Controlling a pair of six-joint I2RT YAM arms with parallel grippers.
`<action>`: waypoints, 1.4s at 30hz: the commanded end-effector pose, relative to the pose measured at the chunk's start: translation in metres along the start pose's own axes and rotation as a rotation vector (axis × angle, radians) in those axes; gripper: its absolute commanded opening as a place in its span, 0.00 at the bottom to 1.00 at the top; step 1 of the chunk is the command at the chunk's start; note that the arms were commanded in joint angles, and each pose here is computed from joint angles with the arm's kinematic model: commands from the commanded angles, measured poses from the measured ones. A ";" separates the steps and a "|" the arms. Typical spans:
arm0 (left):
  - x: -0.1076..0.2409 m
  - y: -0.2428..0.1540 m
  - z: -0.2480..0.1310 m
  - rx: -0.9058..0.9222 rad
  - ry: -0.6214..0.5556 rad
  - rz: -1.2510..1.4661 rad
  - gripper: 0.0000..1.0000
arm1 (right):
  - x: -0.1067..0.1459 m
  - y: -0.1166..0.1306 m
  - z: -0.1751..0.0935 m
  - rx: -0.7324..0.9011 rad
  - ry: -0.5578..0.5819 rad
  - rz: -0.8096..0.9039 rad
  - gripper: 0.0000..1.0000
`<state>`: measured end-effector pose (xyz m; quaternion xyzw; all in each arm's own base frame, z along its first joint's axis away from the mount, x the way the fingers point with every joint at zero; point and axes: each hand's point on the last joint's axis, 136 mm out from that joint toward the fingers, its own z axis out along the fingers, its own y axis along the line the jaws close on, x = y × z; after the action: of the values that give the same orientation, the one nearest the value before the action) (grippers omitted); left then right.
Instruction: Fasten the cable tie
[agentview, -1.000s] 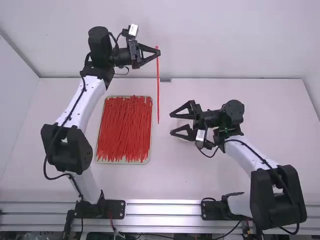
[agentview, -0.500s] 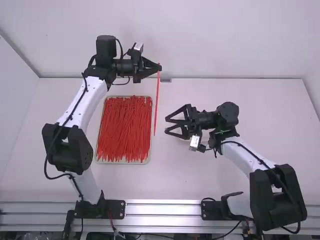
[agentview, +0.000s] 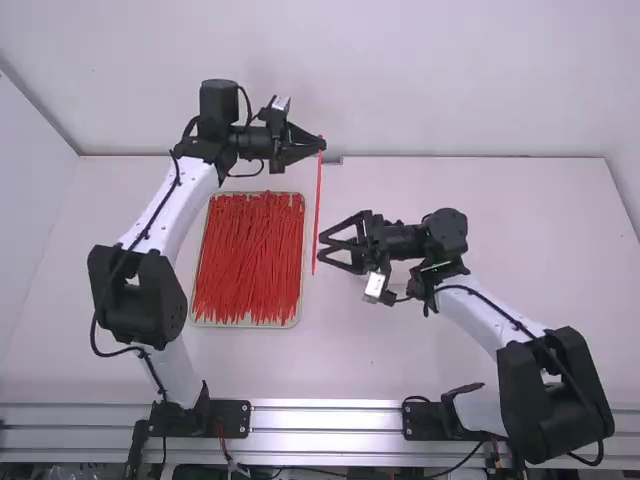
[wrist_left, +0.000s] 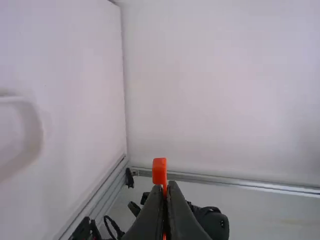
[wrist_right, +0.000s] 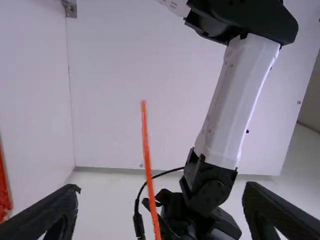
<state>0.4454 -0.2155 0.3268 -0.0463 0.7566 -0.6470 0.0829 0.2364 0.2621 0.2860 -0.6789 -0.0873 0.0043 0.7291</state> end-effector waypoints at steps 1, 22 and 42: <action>0.004 -0.001 0.003 0.002 0.011 0.006 0.02 | 0.001 -0.001 0.000 0.003 0.007 -0.010 0.86; 0.002 -0.012 0.020 0.009 -0.018 0.053 0.02 | 0.008 -0.010 -0.006 0.021 0.045 0.002 0.49; -0.001 -0.011 0.019 0.006 -0.030 0.058 0.02 | 0.014 -0.012 -0.007 0.031 0.082 0.007 0.28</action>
<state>0.4526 -0.2366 0.3344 -0.0416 0.7559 -0.6431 0.1154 0.2475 0.2565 0.2973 -0.6690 -0.0630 -0.0181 0.7404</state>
